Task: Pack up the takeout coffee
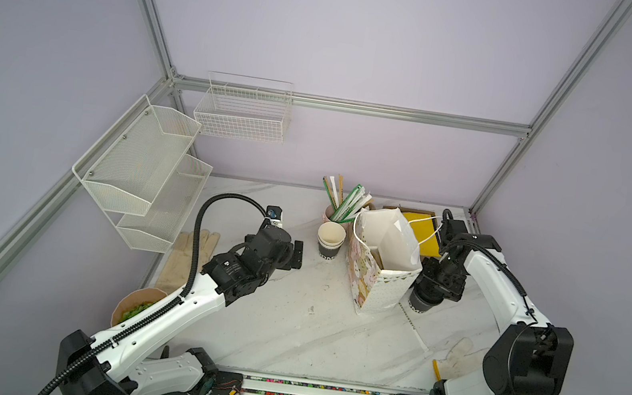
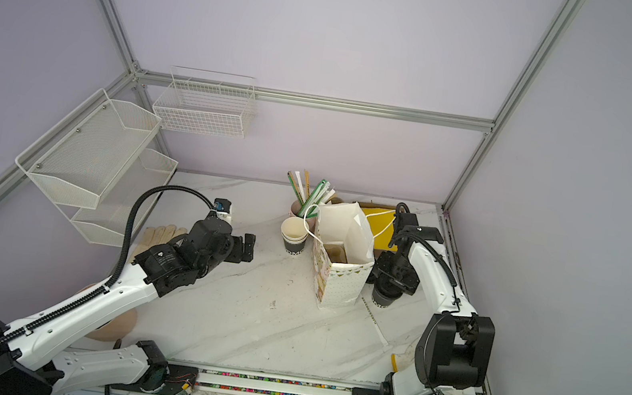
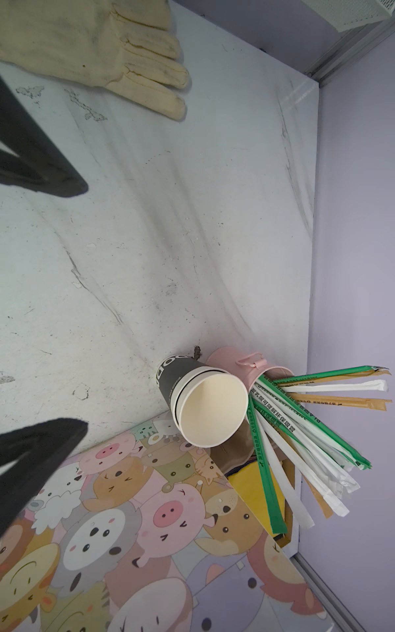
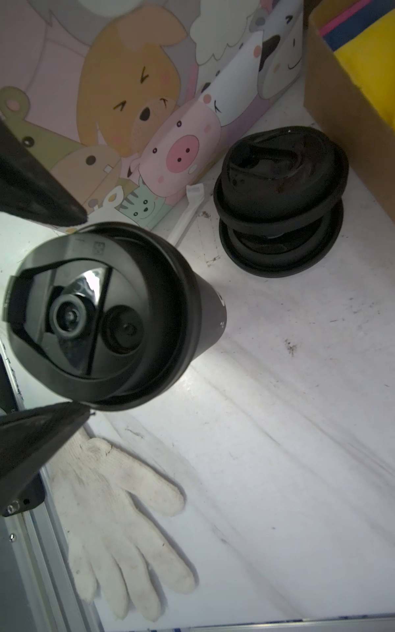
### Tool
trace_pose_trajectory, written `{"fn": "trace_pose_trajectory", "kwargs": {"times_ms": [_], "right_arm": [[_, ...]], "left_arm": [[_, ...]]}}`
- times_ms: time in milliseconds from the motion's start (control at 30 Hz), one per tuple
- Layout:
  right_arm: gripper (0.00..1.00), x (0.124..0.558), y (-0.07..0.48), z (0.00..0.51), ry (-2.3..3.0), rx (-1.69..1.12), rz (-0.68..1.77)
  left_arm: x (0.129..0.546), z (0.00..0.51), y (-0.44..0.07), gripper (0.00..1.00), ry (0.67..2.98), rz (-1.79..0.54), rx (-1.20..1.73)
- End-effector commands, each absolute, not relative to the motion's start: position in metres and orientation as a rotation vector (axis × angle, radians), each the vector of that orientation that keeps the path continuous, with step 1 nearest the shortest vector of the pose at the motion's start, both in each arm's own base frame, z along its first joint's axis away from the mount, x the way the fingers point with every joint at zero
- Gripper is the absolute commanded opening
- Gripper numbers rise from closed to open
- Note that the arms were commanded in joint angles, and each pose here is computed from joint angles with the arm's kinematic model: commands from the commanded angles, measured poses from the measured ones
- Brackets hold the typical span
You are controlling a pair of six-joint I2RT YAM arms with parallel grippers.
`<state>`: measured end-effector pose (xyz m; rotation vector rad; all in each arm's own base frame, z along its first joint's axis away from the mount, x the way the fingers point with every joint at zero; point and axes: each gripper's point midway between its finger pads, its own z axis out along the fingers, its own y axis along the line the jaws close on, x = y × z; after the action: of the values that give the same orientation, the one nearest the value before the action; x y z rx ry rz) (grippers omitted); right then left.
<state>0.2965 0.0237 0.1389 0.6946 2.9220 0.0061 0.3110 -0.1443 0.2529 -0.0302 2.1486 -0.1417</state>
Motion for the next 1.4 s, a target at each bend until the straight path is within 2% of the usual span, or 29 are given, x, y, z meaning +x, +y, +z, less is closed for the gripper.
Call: {"fn": "trace_pose_trajectory", "kwargs": {"times_ms": [0, 133, 333, 467, 567, 633, 700, 1167, 1367], "right_arm": [[0.87, 0.291, 0.022, 0.135, 2.939, 0.668, -0.036], [0.97, 0.290, 0.024, 0.141, 2.926, 0.664, -0.010], [0.97, 0.286, 0.018, 0.154, 2.871, 0.680, -0.038], [0.90, 0.282, 0.027, 0.149, 2.897, 0.624, 0.037], [0.90, 0.279, 0.027, 0.145, 2.909, 0.622, 0.031], [0.95, 0.281, 0.023, 0.144, 2.903, 0.619, 0.004], [0.95, 0.283, 0.025, 0.142, 2.911, 0.603, 0.015], [0.78, 0.296, 0.023, 0.138, 2.914, 0.590, -0.022], [0.79, 0.299, 0.023, 0.141, 2.901, 0.585, -0.021]], "left_arm": [[0.315, 0.281, -0.146, 1.00, 2.093, -0.199, -0.070], [0.315, 0.281, -0.147, 1.00, 2.094, -0.198, -0.071], [0.316, 0.279, -0.146, 1.00, 2.097, -0.190, -0.073], [0.317, 0.277, -0.147, 1.00, 2.103, -0.185, -0.072], [0.317, 0.276, -0.147, 1.00, 2.105, -0.182, -0.070], [0.317, 0.276, -0.146, 1.00, 2.105, -0.179, -0.071], [0.317, 0.276, -0.146, 1.00, 2.104, -0.178, -0.073], [0.318, 0.274, -0.145, 1.00, 2.110, -0.169, -0.078], [0.319, 0.271, -0.147, 1.00, 2.117, -0.166, -0.073]]}}
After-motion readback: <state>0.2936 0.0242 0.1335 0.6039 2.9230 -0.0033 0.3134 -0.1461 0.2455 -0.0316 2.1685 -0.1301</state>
